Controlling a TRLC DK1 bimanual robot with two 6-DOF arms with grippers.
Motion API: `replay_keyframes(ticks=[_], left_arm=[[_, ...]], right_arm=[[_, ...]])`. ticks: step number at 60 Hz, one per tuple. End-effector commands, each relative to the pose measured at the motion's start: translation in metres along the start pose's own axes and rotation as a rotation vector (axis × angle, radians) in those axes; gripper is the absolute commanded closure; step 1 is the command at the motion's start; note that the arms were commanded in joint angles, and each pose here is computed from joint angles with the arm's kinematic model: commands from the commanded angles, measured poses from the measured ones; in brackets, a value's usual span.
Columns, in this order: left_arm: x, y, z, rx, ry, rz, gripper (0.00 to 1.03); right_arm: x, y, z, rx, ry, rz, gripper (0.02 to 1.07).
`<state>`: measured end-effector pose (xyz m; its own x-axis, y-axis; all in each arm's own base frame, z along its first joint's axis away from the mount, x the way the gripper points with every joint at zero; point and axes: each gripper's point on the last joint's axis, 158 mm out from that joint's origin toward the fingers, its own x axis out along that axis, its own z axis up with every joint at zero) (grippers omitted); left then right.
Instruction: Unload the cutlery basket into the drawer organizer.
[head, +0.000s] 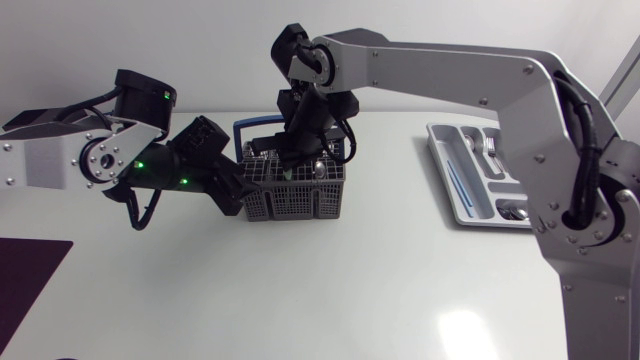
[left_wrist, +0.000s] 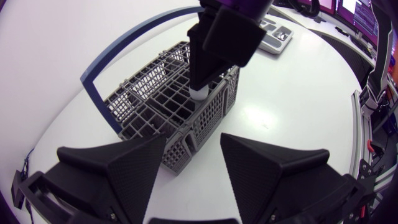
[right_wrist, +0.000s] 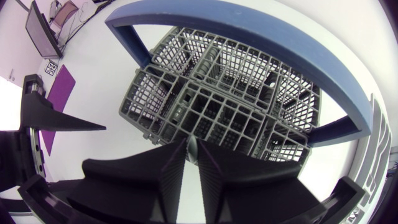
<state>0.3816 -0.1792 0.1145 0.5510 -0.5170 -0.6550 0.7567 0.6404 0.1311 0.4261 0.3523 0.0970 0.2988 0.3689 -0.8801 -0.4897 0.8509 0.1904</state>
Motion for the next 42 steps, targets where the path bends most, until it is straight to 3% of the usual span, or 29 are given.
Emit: replay_keyframes(ticks=[1,42], left_arm=[[0.0013,-0.0041,-0.002,0.021,-0.002,-0.002,0.41],[0.0022,-0.0066,-0.0046,0.02,0.004,-0.008,0.41]], right_arm=[[0.0117,-0.0093,-0.0069,0.037,0.024,-0.015,0.9],[0.014,-0.0073,-0.0122,0.036,0.03,0.017,1.01]])
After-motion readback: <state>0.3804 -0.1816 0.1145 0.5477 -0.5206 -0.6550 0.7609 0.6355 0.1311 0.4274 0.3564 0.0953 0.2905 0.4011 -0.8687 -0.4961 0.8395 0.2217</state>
